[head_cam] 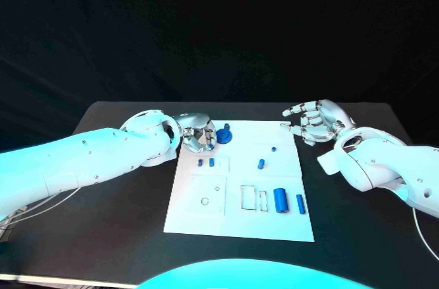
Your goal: Assemble the parts on the task board
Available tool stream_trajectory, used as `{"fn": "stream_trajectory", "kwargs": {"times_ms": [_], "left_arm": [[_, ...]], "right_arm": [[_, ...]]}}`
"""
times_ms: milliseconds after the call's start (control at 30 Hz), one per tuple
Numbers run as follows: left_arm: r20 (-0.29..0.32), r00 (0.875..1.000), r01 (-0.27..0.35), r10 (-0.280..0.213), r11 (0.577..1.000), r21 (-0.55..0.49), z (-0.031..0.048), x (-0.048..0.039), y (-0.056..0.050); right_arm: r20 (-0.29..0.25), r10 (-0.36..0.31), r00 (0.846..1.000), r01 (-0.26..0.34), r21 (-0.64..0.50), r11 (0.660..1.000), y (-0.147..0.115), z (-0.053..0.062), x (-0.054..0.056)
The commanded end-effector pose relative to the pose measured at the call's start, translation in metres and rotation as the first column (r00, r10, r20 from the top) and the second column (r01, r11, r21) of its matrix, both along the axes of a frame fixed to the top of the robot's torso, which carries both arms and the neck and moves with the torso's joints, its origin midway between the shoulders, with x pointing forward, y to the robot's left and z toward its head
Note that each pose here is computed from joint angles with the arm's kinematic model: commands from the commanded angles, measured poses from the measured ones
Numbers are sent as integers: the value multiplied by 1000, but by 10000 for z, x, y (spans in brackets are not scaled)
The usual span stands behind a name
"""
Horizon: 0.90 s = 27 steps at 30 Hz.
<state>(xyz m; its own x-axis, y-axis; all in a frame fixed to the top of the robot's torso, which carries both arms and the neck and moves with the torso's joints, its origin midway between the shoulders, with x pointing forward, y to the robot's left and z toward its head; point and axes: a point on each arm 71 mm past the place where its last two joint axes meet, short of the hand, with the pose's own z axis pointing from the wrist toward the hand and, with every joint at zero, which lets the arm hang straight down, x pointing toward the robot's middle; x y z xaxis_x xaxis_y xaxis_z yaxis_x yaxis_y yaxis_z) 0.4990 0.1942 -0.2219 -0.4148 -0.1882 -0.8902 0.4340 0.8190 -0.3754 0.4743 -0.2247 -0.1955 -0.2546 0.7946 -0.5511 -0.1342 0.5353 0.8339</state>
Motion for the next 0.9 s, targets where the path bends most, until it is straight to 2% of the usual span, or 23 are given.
{"fn": "stream_trajectory", "kwargs": {"times_ms": [33,200,900], "left_arm": [[-26,1000,-13,14,1000,14,-19,11,39],[-27,999,-21,22,1000,20,-29,30,69],[-54,998,-22,24,999,42,-93,86,37]], "right_arm": [[9,8,1000,-8,0,1000,3,3,-3],[7,9,1000,-9,0,1000,7,-4,-5],[4,11,1000,-11,0,1000,9,-20,-11]]}}
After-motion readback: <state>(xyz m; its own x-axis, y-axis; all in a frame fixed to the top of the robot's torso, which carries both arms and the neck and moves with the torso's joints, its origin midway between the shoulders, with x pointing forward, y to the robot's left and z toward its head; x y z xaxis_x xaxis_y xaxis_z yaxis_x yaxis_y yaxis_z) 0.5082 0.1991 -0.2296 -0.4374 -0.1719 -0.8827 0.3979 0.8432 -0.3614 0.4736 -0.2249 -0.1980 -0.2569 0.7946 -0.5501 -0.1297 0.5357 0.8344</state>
